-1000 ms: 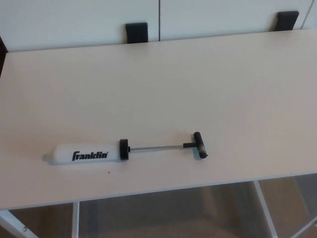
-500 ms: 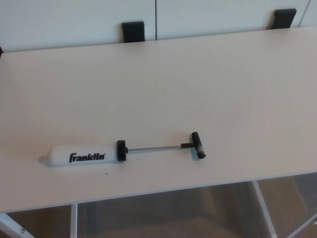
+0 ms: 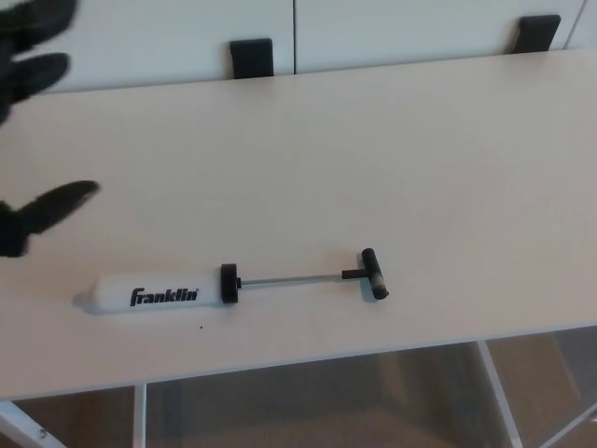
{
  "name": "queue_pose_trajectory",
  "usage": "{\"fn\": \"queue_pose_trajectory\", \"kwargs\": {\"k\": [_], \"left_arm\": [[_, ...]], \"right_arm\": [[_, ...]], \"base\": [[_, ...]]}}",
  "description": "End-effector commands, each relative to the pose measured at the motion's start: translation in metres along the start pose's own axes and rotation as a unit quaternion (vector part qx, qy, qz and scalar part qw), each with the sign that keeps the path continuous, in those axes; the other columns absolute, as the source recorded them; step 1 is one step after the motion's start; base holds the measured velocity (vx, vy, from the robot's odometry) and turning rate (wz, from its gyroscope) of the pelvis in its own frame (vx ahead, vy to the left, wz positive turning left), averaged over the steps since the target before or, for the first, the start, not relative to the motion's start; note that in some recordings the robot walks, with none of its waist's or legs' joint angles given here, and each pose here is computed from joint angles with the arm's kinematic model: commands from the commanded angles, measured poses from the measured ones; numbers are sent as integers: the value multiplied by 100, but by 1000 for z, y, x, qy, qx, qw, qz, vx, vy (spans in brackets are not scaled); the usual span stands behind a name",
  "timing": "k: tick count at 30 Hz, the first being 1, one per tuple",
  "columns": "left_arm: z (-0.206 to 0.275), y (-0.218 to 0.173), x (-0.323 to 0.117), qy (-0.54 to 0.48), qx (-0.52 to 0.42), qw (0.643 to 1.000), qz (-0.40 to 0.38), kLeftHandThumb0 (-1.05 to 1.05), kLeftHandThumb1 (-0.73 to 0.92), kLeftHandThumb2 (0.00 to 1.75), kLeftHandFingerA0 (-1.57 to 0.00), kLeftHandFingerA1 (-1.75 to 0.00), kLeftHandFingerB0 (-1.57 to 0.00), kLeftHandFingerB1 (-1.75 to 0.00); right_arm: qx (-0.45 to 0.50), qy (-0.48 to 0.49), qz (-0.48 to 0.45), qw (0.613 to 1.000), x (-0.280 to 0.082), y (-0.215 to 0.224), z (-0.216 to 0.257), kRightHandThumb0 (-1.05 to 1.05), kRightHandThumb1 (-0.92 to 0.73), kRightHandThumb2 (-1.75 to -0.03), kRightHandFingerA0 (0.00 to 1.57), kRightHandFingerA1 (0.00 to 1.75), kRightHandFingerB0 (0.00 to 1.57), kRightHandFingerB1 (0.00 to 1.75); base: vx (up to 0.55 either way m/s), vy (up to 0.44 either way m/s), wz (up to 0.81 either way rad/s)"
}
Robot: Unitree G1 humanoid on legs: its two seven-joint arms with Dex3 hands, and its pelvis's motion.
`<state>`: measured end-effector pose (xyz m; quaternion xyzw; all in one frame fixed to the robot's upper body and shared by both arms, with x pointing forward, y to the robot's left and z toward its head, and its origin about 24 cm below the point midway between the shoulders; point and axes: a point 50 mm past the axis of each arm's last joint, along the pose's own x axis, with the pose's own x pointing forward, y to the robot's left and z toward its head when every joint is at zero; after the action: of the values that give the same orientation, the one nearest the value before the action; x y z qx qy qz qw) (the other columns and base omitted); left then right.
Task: The robot walks towards a desk on which an air pump is kept in the middle. It lifts it up and holds it with its left hand and uses its right hand to compress it by pushing its handle inwards.
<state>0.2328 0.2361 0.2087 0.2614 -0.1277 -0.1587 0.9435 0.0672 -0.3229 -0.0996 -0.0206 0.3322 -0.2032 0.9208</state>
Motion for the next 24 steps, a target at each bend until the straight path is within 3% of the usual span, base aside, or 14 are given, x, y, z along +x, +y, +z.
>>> {"fn": "queue_pose_trajectory", "kwargs": {"k": [1, 2, 3, 4, 5, 7, 9, 10, 21, 22, 24], "left_arm": [[-66, -99, 59, 133, 424, 871, -209, -27, 33, 87, -1, -48, 0, -46], [-66, -99, 59, 133, 424, 871, -209, -27, 33, 87, -1, -48, 0, -46], [-72, -103, 58, 138, 431, 864, -220, -27, 32, 86, -1, -48, 0, -46], [-72, -103, 58, 138, 431, 864, -220, -27, 32, 86, -1, -48, 0, -46], [-74, -104, 58, 143, 437, 859, -227, -28, 32, 87, -1, -48, 0, -46], [-76, -105, 58, 149, 443, 852, -234, -28, 32, 87, -1, -48, 0, -46], [-79, -106, 58, 152, 451, 846, -241, -30, 29, 86, -1, -48, 0, -46], [-81, -106, 58, 153, 460, 840, -245, -31, 29, 87, -1, -48, 0, -46], [-94, -109, 62, 158, 520, 797, -265, -33, 25, 86, -1, -48, 0, -46], [-96, -109, 62, 157, 531, 789, -268, -69, 45, 77, -4, -36, -3, -32], [-98, -109, 63, 159, 544, 778, -272, -63, 41, 78, -5, -33, -5, -32]], "right_arm": [[-41, -1, 6, 999, 1, -12, 8, -43, -47, -75, 67, 62, 42, 51], [-41, -1, 6, 999, 1, -12, 8, -43, -47, -75, 67, 62, 42, 51], [-39, -2, 5, 999, 1, -12, 8, -34, -57, -56, 71, 51, 48, 40], [-39, -2, 5, 999, 1, -12, 8, -34, -57, -56, 71, 51, 48, 40], [-39, -3, 6, 999, 1, -11, 9, -41, -48, -74, 62, 59, 42, 49], [-39, -4, 7, 999, 1, -11, 9, -41, -48, -74, 62, 59, 42, 49], [-41, -2, 8, 999, 1, -11, 9, -42, -47, -73, 62, 59, 41, 49], [-36, -2, 7, 999, 2, -11, 10, -33, -56, -56, 70, 50, 47, 39], [-48, -14, 12, 999, 4, -6, 14, -34, -56, -56, 73, 51, 48, 40], [-49, -14, 12, 999, 4, -6, 14, -34, -57, -57, 73, 50, 47, 39], [-51, -16, 15, 998, 4, -6, 16, -33, -59, -57, 74, 51, 47, 40]], "base": [[0, 0, 0], [0, 0, 0], [0, 0, 0], [0, 0, 0], [0, 0, 0], [0, 0, 0], [0, 0, 0], [0, 0, 0], [0, 0, 0], [0, 0, 0], [0, 0, 0]]}}
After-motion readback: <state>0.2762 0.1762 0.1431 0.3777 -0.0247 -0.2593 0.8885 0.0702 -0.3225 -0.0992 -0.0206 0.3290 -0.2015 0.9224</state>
